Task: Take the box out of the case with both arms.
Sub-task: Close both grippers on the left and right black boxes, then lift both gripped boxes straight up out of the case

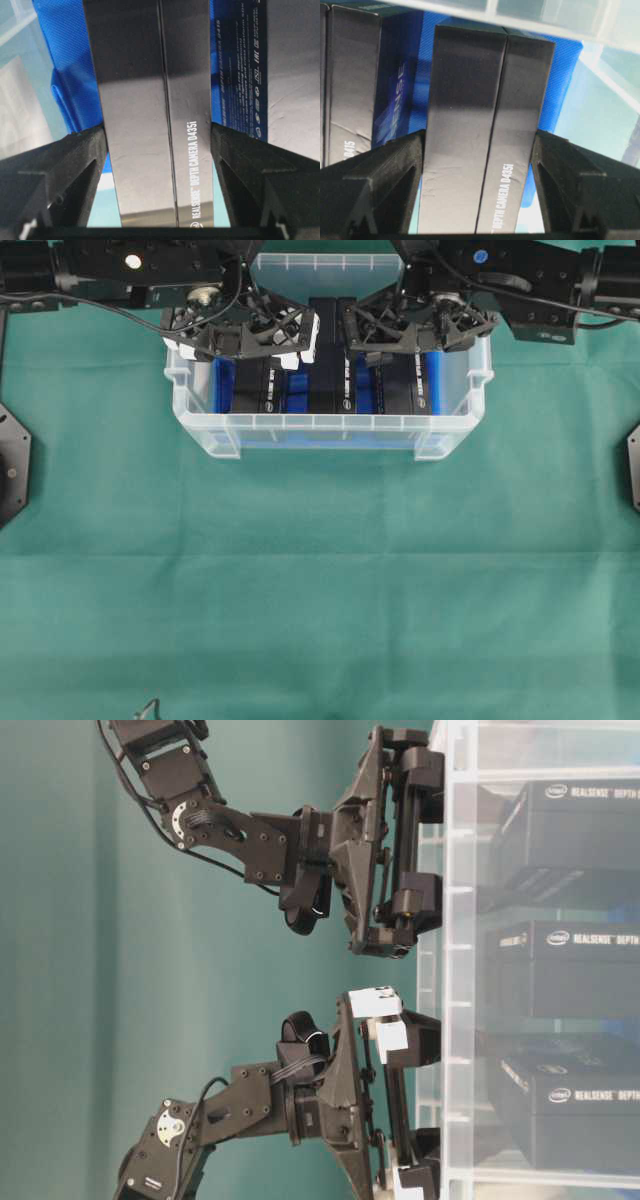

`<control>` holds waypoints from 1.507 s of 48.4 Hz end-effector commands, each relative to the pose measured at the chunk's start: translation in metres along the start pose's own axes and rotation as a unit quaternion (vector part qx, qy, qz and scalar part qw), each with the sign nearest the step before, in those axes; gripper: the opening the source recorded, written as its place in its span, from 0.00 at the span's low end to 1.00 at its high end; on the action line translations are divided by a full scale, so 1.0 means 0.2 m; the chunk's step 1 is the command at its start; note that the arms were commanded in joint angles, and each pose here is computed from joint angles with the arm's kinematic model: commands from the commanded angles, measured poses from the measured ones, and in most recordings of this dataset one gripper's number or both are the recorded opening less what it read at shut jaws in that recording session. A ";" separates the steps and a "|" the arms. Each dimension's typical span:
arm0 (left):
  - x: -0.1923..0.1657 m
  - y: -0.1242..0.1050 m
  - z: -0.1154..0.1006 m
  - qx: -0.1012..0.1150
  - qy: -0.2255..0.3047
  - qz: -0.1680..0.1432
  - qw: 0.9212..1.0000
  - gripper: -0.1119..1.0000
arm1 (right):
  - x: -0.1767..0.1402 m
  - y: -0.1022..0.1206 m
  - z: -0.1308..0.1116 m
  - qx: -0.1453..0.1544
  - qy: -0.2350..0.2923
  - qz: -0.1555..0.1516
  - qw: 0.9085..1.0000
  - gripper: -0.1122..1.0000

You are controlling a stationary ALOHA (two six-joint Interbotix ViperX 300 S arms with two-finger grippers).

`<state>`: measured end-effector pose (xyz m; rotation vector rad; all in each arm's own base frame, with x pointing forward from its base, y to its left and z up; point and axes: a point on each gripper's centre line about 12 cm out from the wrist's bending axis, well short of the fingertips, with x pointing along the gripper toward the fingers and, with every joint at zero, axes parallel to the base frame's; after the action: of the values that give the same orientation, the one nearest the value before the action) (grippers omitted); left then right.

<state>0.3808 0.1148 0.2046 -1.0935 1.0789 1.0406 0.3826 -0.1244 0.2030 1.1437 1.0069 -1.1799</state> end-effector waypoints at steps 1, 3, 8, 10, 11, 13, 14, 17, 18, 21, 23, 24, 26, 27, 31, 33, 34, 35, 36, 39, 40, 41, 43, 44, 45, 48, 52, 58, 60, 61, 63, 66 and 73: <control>-0.06 0.00 0.01 0.001 -0.008 -0.011 1.000 0.67 | -0.03 -0.01 0.01 0.003 -0.003 0.004 1.000 0.69; -0.06 0.00 0.01 0.001 -0.008 -0.011 1.000 0.67 | -0.03 -0.01 0.01 0.003 -0.003 0.004 1.000 0.69; -0.07 -0.01 0.01 0.000 -0.008 -0.012 1.000 0.67 | -0.04 0.00 0.01 0.003 -0.004 0.005 1.000 0.69; -0.07 -0.01 0.01 0.000 -0.008 -0.012 1.000 0.67 | -0.04 0.00 0.02 0.003 -0.004 0.006 1.000 0.69; -0.07 0.00 0.01 0.000 -0.009 -0.012 1.000 0.67 | -0.04 0.00 0.02 0.003 -0.004 0.006 1.000 0.69; -0.07 0.00 0.01 0.000 -0.008 -0.012 1.000 0.67 | -0.04 0.00 0.02 0.003 -0.005 0.006 1.000 0.69; -0.07 -0.01 0.01 0.000 -0.007 -0.011 1.000 0.67 | -0.04 0.00 0.02 0.003 -0.005 0.006 1.000 0.69; -0.08 -0.01 0.01 0.000 -0.007 -0.011 1.000 0.67 | -0.04 0.00 0.02 0.004 -0.005 0.006 1.000 0.69; -0.08 -0.01 0.01 0.000 -0.008 -0.012 1.000 0.67 | -0.04 0.00 0.02 0.003 -0.005 0.006 1.000 0.69; -0.08 -0.01 0.01 0.000 -0.008 -0.011 1.000 0.67 | -0.04 0.00 0.02 0.004 -0.004 0.007 1.000 0.69; -0.08 -0.01 0.01 0.000 -0.007 -0.009 1.000 0.67 | -0.04 0.00 0.02 0.004 -0.005 0.007 1.000 0.69; -0.09 -0.01 0.01 0.000 -0.007 -0.009 1.000 0.67 | -0.04 0.00 0.02 0.004 -0.005 0.008 1.000 0.69; -0.09 -0.01 0.01 0.000 -0.006 -0.008 1.000 0.67 | -0.05 0.01 0.02 0.005 -0.005 0.009 1.000 0.69; -0.09 -0.01 0.01 0.000 -0.007 -0.007 1.000 0.67 | -0.05 0.01 0.02 0.005 -0.005 0.009 1.000 0.69; -0.10 -0.01 0.02 0.000 -0.005 -0.003 1.000 0.67 | -0.06 0.01 0.02 0.005 -0.006 0.012 1.000 0.69; -0.12 -0.01 0.02 0.001 -0.005 -0.003 1.000 0.67 | -0.07 0.02 0.03 0.006 -0.006 0.012 1.000 0.69; -0.12 -0.01 0.02 0.002 -0.005 -0.002 1.000 0.67 | -0.07 0.02 0.03 0.006 -0.006 0.012 1.000 0.69; -0.13 -0.02 0.02 0.001 -0.005 -0.004 1.000 0.67 | -0.08 0.02 0.03 0.007 -0.007 0.013 1.000 0.69; -0.14 -0.02 0.02 0.001 -0.005 -0.004 1.000 0.67 | -0.10 0.02 0.03 0.007 -0.007 0.014 1.000 0.69; -0.17 -0.03 0.03 0.001 -0.007 -0.005 1.000 0.67 | -0.12 0.02 0.04 0.008 -0.009 0.012 1.000 0.69; -0.18 -0.03 0.03 0.002 -0.007 -0.006 1.000 0.67 | -0.14 0.02 0.04 0.008 -0.010 0.013 1.000 0.69; -0.20 -0.03 0.03 0.002 -0.008 -0.007 1.000 0.67 | -0.15 0.02 0.05 0.008 -0.011 0.011 1.000 0.69; -0.22 -0.04 0.04 0.002 -0.009 -0.009 1.000 0.67 | -0.19 0.02 0.06 0.008 -0.016 0.013 1.000 0.69; -0.23 -0.04 0.04 0.002 -0.009 -0.011 1.000 0.67 | -0.21 0.02 0.06 0.008 -0.018 0.013 1.000 0.69; -0.25 -0.05 0.04 0.002 -0.010 -0.011 1.000 0.67 | -0.22 0.02 0.07 0.008 -0.020 0.013 1.000 0.69; -0.29 -0.06 0.05 0.001 -0.012 -0.015 1.000 0.67 | -0.29 0.02 0.08 0.009 -0.027 0.014 0.999 0.69; -0.37 -0.08 0.06 0.002 -0.016 -0.023 1.000 0.67 | -0.38 0.02 0.10 0.012 -0.035 0.013 0.999 0.69; -0.48 -0.09 0.08 0.002 -0.021 -0.031 0.999 0.67 | -0.50 0.02 0.13 0.016 -0.045 0.016 0.999 0.69; -0.54 -0.09 0.09 0.004 -0.023 -0.035 0.999 0.67 | -0.54 0.02 0.13 0.017 -0.048 0.018 0.999 0.69; -0.55 -0.09 0.09 0.003 -0.024 -0.035 0.999 0.67 | -0.56 0.02 0.14 0.018 -0.051 0.020 0.998 0.69; -0.60 -0.10 0.10 0.002 -0.026 -0.038 0.999 0.67 | -0.60 0.02 0.15 0.019 -0.054 0.023 0.998 0.69; -0.67 -0.10 0.11 0.003 -0.028 -0.042 0.999 0.67 | -0.66 0.02 0.16 0.022 -0.060 0.029 0.997 0.69; -0.85 -0.09 0.12 0.001 -0.033 -0.052 0.998 0.67 | -0.79 0.02 0.18 0.029 -0.067 0.039 0.997 0.69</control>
<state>0.3847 0.1203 0.3330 -1.0804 1.0439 1.0222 0.3747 -0.1341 0.3273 1.1071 0.9073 -1.2437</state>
